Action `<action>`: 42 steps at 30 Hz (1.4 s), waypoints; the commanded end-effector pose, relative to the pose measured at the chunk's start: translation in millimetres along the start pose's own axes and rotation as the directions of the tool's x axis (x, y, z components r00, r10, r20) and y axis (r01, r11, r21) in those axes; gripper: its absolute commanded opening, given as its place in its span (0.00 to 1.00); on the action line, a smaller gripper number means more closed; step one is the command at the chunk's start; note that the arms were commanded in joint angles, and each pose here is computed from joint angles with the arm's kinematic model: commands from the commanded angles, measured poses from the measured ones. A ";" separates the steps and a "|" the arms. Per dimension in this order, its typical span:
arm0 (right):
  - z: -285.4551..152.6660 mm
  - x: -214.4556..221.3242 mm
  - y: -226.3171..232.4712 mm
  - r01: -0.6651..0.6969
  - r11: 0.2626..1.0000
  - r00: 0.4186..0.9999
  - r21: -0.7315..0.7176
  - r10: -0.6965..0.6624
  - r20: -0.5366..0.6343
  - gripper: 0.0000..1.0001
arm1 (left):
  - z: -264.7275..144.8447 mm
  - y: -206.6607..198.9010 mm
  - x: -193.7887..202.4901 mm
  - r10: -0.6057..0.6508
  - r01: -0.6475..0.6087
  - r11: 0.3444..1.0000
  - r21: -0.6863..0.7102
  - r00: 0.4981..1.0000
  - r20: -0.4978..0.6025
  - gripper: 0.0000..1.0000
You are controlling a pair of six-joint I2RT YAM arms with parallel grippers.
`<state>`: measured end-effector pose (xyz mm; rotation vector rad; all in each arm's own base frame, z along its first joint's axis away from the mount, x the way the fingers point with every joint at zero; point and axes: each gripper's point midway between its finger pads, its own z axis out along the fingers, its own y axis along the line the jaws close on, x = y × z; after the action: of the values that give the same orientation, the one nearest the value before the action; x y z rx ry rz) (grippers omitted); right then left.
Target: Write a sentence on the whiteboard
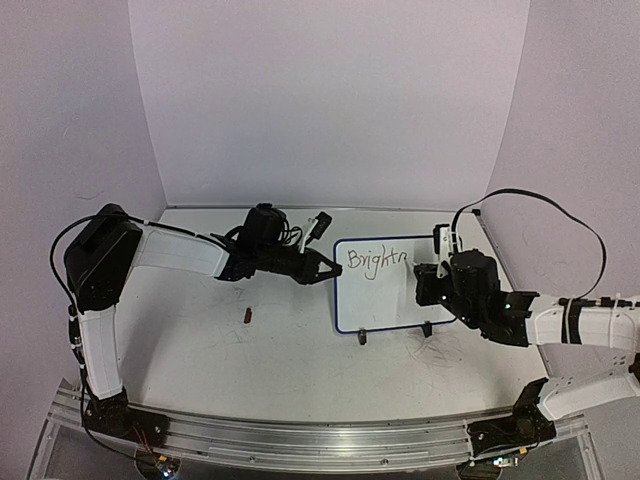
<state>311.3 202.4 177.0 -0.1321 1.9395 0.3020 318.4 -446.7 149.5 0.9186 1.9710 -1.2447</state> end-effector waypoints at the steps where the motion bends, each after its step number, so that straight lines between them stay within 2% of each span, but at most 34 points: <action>1: -2.5 13.8 -4.8 -0.007 1.000 0.999 -0.002 0.006 -0.041 0.00 | 6.7 27.0 35.1 -0.031 0.019 0.992 -0.126 0.995 -0.095 0.00; 5: -5.9 10.1 -5.0 -0.017 1.000 0.999 -0.006 0.017 -0.034 0.00 | 6.9 27.3 35.6 -0.032 0.020 0.992 -0.126 0.995 -0.096 0.00; 12: -15.3 -23.7 1.3 -0.045 0.998 0.998 -0.036 0.046 0.050 0.00 | 7.1 26.9 34.9 -0.033 0.021 0.992 -0.124 0.995 -0.095 0.00; 42: -0.6 -25.5 -7.3 -0.050 0.999 0.996 0.014 0.049 0.070 0.00 | 4.2 24.1 30.6 -0.024 0.013 0.992 -0.126 0.996 -0.087 0.00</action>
<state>310.6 193.0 178.6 -0.1042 1.9385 0.3166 318.1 -446.9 149.5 0.9203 1.9704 -1.2454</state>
